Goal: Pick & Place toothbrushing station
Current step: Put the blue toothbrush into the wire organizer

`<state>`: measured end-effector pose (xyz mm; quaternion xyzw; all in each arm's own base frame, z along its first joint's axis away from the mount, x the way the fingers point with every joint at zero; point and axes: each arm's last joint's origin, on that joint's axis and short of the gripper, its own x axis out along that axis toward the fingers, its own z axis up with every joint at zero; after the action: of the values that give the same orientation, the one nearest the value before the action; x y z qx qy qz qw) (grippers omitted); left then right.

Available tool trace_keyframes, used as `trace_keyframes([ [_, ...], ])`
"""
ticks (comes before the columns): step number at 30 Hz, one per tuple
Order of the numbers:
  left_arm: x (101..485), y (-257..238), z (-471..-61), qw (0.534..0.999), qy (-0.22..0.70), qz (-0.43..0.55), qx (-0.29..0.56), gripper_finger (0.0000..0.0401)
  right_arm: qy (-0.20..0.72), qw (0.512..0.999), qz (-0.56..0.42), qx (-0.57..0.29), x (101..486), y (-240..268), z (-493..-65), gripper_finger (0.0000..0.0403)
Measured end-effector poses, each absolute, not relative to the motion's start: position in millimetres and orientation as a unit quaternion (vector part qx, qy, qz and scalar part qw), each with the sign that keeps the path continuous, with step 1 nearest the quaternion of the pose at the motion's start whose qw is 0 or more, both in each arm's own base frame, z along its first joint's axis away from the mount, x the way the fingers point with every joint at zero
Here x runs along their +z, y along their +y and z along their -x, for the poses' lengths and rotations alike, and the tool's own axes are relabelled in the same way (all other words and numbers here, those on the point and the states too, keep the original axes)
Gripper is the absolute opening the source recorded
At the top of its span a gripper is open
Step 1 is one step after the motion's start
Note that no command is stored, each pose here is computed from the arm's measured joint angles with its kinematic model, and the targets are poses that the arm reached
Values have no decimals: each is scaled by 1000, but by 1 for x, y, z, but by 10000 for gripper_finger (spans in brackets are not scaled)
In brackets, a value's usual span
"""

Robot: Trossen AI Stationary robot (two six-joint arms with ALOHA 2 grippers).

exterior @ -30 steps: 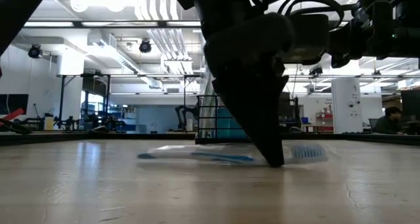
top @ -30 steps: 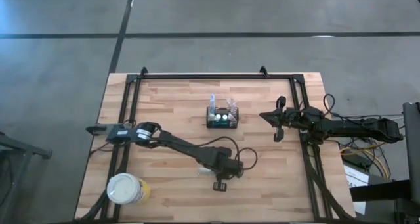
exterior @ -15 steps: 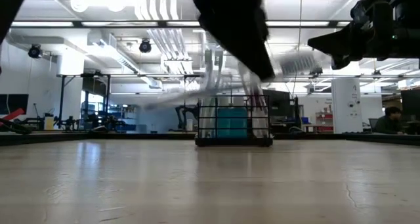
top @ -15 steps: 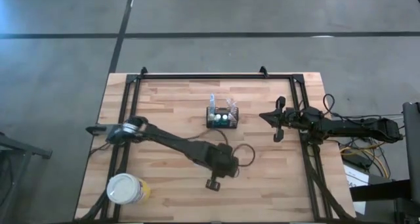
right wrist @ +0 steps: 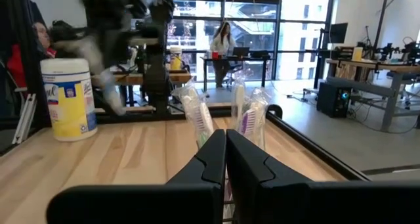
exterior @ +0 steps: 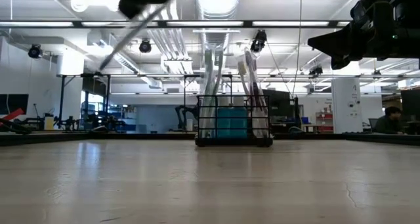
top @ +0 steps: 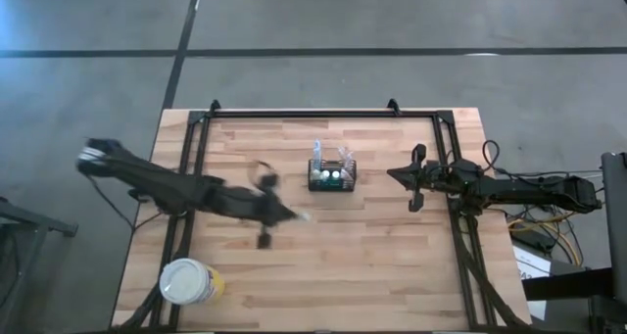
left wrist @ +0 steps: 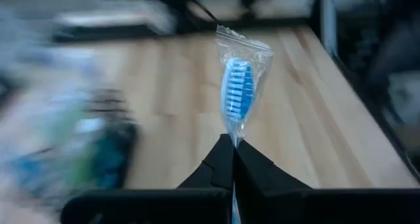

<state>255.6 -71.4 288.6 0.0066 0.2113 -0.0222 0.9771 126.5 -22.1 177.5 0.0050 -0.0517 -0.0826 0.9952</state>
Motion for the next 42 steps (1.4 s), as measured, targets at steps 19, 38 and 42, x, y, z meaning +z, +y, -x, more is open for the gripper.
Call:
trace_keyframes([
  [19,232,-16,-104,989,-22,77,124,0,-53,995,-8,-83,178,-22,-127,8],
  [38,195,-9,-87,986,-36,63,153,0,-51,995,-8,-83,177,-22,-127,8],
  [42,195,-8,-86,983,-37,61,170,0,-51,995,-8,-83,177,-22,-127,8],
])
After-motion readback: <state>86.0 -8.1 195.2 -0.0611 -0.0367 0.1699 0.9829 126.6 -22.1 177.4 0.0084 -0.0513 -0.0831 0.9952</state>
